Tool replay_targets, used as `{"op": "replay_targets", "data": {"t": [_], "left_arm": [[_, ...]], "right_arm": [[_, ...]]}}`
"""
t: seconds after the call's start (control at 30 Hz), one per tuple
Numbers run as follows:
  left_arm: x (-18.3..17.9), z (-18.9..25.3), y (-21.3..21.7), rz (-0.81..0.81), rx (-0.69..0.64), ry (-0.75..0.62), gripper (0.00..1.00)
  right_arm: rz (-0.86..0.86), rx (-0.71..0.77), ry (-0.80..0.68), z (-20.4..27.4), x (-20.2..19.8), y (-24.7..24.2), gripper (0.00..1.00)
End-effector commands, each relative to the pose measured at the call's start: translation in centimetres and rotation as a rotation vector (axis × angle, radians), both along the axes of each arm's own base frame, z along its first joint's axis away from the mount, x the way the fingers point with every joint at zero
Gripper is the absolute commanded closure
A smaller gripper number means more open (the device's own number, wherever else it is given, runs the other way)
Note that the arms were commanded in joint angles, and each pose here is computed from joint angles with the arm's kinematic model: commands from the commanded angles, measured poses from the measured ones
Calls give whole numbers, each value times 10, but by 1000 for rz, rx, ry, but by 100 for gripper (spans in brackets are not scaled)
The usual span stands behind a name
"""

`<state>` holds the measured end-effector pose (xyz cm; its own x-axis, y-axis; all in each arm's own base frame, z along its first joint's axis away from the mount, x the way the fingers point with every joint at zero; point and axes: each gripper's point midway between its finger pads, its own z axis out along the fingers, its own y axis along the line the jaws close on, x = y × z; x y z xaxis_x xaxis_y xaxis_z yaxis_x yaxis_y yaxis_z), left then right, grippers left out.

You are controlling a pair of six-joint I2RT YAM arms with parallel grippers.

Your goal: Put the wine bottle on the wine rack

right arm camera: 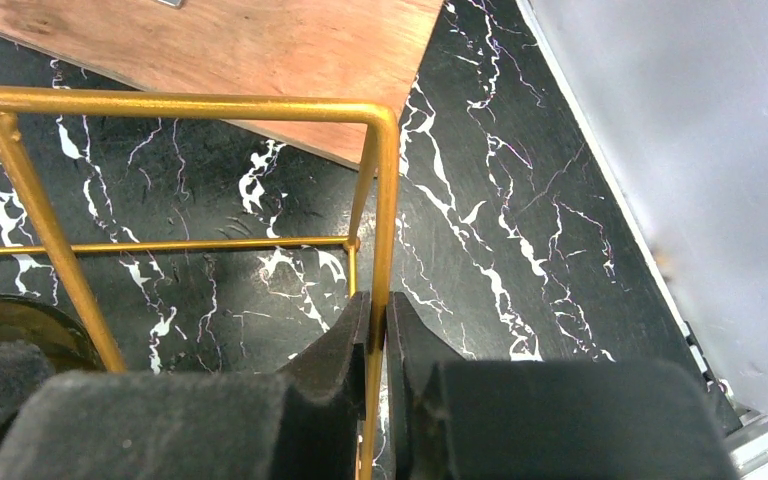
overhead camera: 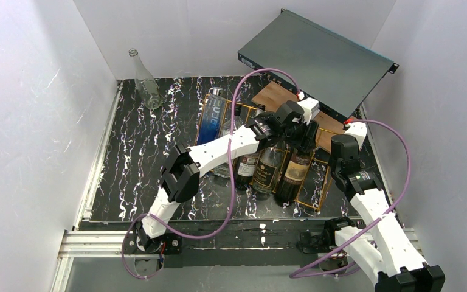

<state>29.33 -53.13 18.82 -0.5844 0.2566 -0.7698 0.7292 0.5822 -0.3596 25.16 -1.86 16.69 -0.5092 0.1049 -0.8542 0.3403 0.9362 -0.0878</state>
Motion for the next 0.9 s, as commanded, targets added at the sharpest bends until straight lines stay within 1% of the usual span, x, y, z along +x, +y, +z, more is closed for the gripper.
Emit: {"op": "replay_targets", "data": {"t": [0.0,0.13,0.27,0.3,0.33,0.47,0.53,0.63,0.73,0.77,0.8,0.83,0.87], "left_arm": [[-13,-21,16,-24,114,53,42],[-14,-5,16,-31,87,44,37],[-17,19,19,-37,52,32,34],[-18,26,20,-39,41,31,33],[-19,34,21,-43,29,28,32],[-24,67,26,-59,-27,10,26],[-27,83,30,-67,-49,0,25],[-33,101,35,-82,-78,-7,22],[-33,109,37,-82,-95,-1,20],[-33,110,38,-78,-96,2,12],[-33,111,39,-76,-96,10,9],[-34,113,41,-78,-98,12,4],[-37,118,43,-80,-103,9,2]], "right_arm": [[40,48,-115,26,14,11,99],[37,47,-122,30,13,11,99],[32,48,-123,31,12,10,99],[33,48,-124,32,12,10,95],[33,50,-125,33,12,10,89],[36,64,-138,40,10,11,81],[34,73,-145,43,9,11,76],[41,80,-150,46,8,13,64],[49,86,-153,48,8,14,55],[53,89,-154,49,8,15,53],[58,91,-153,50,8,16,51],[66,95,-154,53,8,17,50],[74,96,-155,56,7,18,47]]}}
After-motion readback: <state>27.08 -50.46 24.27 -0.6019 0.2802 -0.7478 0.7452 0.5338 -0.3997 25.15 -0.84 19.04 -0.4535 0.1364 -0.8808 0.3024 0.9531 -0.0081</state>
